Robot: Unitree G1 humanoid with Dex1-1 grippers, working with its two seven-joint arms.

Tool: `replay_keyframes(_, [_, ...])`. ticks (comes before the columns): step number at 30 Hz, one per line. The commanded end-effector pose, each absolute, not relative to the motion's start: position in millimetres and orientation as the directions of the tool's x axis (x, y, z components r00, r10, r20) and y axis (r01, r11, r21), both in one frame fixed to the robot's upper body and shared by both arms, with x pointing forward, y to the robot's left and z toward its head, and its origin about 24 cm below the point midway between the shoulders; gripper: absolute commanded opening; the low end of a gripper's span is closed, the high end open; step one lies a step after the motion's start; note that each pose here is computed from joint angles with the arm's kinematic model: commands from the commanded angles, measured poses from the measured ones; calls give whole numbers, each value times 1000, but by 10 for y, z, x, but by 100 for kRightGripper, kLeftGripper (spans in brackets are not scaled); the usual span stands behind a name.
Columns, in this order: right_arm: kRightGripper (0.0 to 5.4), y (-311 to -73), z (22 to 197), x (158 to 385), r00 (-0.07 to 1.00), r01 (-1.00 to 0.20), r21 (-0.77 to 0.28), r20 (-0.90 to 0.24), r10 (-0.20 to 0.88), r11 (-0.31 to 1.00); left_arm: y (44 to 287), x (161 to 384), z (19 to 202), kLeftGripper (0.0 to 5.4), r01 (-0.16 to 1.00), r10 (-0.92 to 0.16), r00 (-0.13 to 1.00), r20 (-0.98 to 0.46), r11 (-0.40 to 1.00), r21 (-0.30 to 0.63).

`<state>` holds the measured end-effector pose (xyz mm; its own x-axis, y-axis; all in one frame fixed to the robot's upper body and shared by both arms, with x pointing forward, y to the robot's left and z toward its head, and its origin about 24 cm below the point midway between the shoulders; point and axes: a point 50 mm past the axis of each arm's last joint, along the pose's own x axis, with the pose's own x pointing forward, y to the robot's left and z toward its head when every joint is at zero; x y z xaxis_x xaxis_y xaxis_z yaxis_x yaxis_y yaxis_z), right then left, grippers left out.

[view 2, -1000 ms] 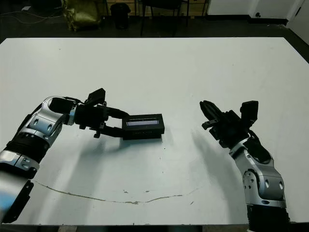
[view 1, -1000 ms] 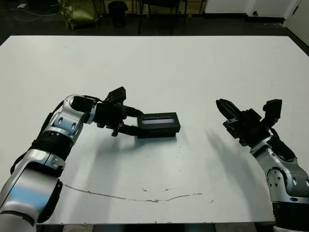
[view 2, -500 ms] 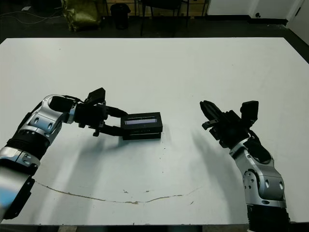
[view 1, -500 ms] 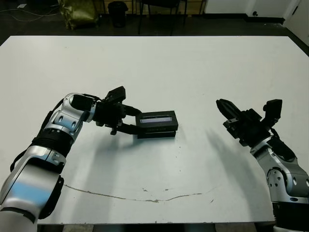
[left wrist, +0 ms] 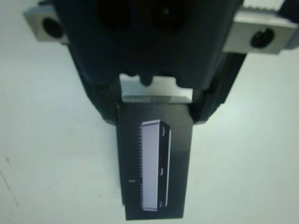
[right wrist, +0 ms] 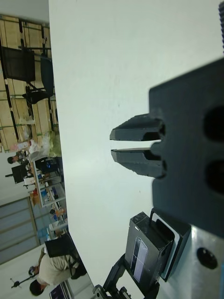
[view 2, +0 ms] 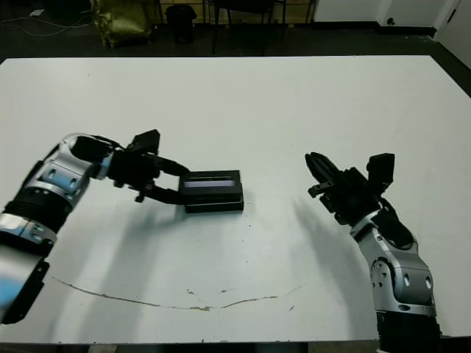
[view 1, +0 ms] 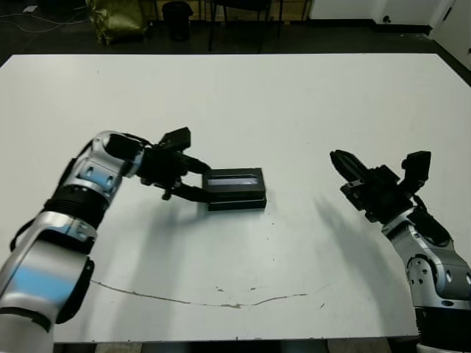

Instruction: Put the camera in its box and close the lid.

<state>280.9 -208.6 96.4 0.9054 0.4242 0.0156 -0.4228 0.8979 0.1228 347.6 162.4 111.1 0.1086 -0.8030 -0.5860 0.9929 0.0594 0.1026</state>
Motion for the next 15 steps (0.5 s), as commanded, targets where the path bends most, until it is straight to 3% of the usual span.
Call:
replay_keyframes(1, [0, -2117, 911, 2791, 912, -404, 127, -17, 409, 906, 1624, 3464, 1096, 237, 997, -792, 82, -605, 57, 60])
replay_keyframes(15, [0, -2127, 906, 2794, 913, -404, 129, -10, 409, 906, 1589, 3424, 1009, 237, 997, -796, 69, -601, 44, 56])
